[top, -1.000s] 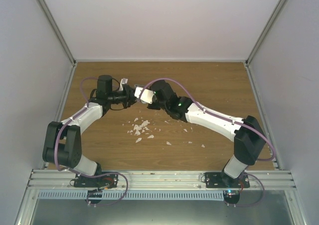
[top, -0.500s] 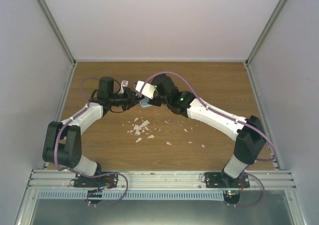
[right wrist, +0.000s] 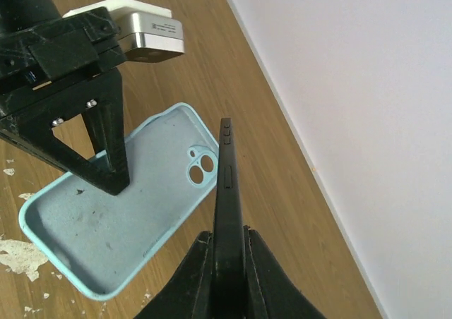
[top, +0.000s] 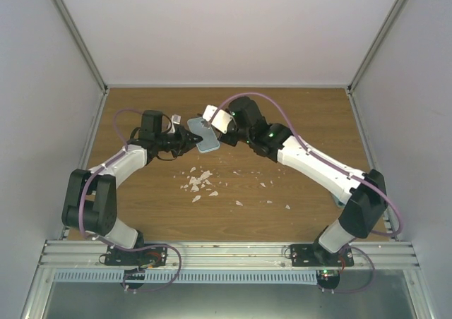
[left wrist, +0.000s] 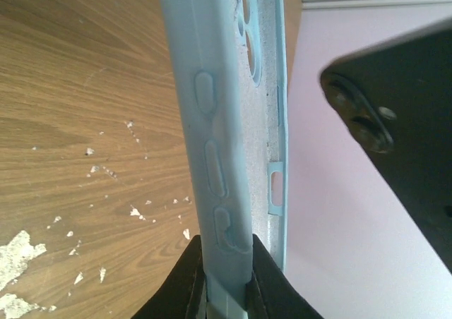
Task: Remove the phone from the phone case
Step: Remove the phone case from the phone.
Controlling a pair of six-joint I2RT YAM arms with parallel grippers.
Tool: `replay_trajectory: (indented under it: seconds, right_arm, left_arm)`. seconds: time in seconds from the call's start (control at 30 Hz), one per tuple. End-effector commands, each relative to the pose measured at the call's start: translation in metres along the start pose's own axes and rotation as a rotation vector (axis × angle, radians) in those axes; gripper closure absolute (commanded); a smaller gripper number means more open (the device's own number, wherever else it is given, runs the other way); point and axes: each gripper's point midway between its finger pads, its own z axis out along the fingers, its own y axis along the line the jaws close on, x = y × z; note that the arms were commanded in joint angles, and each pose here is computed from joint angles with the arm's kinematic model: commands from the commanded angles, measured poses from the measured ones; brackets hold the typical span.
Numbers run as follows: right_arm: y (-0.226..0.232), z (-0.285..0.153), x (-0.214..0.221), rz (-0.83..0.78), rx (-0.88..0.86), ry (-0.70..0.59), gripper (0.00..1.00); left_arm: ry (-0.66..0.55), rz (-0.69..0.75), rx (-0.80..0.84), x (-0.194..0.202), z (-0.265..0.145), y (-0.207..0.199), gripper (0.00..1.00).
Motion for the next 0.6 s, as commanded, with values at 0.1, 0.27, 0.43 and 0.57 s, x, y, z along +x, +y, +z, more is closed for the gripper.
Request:
replay_trajectory:
  seconds: [0.1,0.27,0.43,0.57]
  right_arm:
    - [-0.033,-0.034,-0.026,0.080,0.029,-0.096,1.00]
    - [-0.043,-0.034,-0.006,0.065,0.077,-0.051,0.99]
    - [-0.054,-0.038,0.012,0.070,0.124,-0.016,0.99]
    - [-0.062,-0.041,0.020,0.068,0.157,0.002,1.00]
  left_arm:
    - [-0.002,0.114,0.014,-0.009,0.012,-0.009,1.00]
    - [0.028,0.212,0.001,-0.009,0.027,-0.013,1.00]
    - [0.073,0.262,-0.016,-0.011,0.042,-0.011,1.00]
    - [0.101,0.296,-0.075,-0.014,0.051,0.003,1.00]
